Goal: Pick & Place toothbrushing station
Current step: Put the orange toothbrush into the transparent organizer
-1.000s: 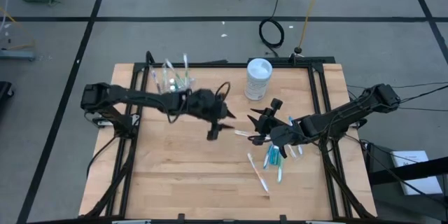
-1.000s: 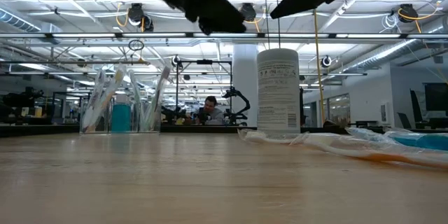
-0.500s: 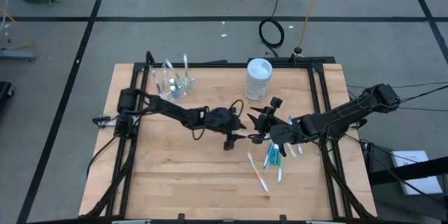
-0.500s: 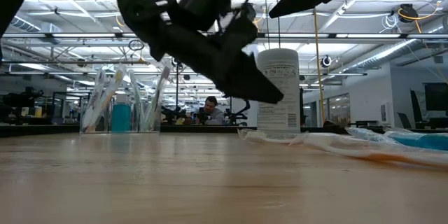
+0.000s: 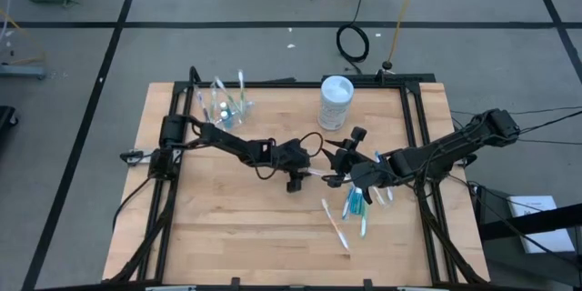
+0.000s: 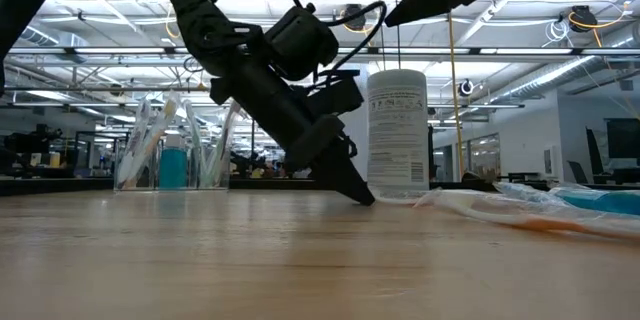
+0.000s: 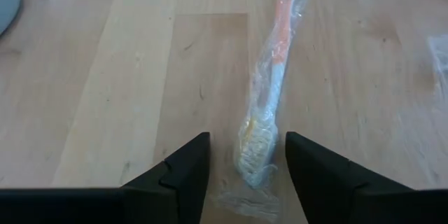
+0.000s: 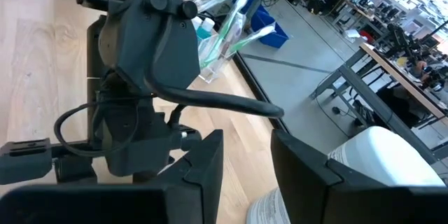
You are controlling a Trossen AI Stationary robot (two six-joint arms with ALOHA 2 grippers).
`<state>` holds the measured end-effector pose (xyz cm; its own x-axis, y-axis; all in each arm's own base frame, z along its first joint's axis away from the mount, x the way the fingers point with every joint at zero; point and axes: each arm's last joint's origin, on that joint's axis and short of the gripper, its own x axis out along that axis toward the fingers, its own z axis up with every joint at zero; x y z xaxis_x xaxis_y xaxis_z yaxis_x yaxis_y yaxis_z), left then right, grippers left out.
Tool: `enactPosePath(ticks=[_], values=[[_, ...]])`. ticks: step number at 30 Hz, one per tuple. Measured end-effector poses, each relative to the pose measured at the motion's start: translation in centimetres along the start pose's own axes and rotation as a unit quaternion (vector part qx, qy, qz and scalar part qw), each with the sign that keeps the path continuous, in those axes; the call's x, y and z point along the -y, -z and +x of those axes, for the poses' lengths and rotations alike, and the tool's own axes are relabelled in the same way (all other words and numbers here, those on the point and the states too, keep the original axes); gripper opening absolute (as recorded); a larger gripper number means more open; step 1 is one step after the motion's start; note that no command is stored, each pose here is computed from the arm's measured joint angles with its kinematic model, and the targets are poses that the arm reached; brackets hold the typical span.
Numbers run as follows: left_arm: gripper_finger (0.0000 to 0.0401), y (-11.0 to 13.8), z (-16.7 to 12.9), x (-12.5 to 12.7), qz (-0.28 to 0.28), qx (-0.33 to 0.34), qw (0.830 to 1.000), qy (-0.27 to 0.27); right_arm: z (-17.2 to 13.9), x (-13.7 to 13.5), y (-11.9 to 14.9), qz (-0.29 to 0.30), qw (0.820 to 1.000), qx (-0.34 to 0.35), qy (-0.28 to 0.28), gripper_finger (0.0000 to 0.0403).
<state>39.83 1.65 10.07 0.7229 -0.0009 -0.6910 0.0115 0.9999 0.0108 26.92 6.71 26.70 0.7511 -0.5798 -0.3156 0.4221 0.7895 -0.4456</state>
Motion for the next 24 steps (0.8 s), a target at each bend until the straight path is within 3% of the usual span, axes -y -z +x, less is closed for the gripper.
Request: enactPosePath(ticks=[9,15,20,24], values=[[0.0084,0.0,0.0,0.6,0.020,0.000,0.999,0.027,0.0,0.0,0.0,0.004,1.000,0.000,0.000,0.0112],[0.0046,-0.2,-0.5,0.3,0.027,-0.008,0.999,0.025,0.0,0.0,0.0,0.004,1.000,0.000,0.000,0.0112],[0.0042,-1.0,-3.7,0.3,0.050,-0.052,0.997,0.027,0.0,0.0,0.0,0.004,1.000,0.000,0.000,0.0112],[0.0042,-2.1,-8.4,0.7,0.072,-0.100,0.992,0.010,0.0,0.0,0.0,0.004,1.000,0.000,0.000,0.0112]])
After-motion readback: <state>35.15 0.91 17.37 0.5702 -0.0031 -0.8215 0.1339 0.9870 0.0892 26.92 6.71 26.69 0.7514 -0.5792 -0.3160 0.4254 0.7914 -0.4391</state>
